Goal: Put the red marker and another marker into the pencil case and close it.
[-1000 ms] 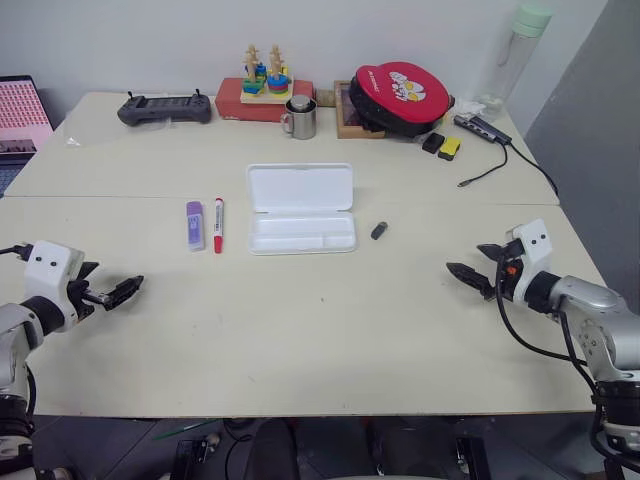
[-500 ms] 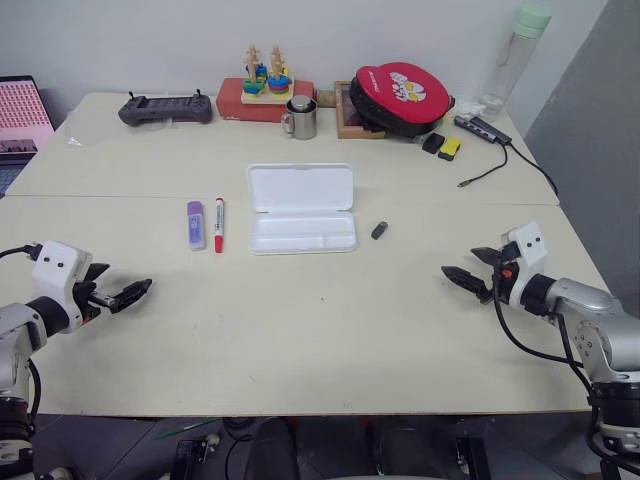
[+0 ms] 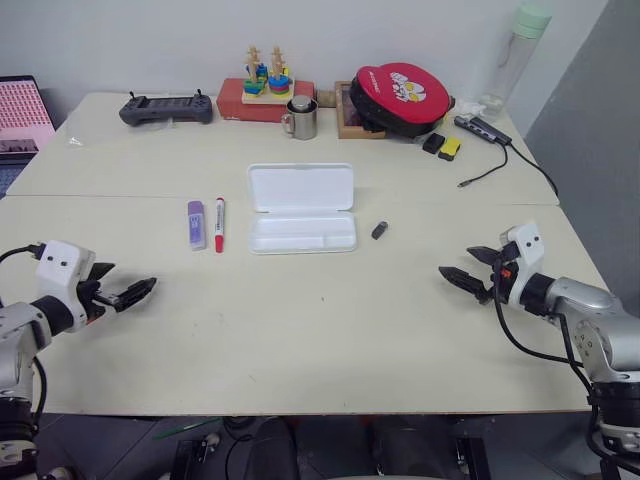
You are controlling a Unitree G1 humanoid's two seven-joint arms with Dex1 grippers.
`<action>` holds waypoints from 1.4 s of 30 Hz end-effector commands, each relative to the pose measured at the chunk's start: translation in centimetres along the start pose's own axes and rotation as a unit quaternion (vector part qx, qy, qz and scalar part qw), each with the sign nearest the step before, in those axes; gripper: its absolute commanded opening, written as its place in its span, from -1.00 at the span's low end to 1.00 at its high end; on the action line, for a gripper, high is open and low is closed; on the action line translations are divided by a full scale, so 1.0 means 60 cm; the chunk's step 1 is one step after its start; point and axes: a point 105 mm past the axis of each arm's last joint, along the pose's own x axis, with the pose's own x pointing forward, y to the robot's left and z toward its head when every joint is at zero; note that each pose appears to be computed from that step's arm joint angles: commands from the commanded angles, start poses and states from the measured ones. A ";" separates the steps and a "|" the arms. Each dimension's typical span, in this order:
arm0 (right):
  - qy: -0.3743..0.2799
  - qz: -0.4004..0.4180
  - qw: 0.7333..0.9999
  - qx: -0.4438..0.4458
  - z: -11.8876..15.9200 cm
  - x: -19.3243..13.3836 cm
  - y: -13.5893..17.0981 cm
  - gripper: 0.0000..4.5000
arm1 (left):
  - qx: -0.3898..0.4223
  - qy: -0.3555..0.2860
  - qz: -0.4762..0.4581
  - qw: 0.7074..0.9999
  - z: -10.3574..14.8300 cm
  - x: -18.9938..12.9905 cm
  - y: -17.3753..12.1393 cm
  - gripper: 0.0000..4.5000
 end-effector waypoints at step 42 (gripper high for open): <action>0.131 0.221 0.940 -0.224 0.049 0.295 0.120 -0.98 | -0.003 -0.193 -0.193 0.962 0.182 0.074 -0.205 1.00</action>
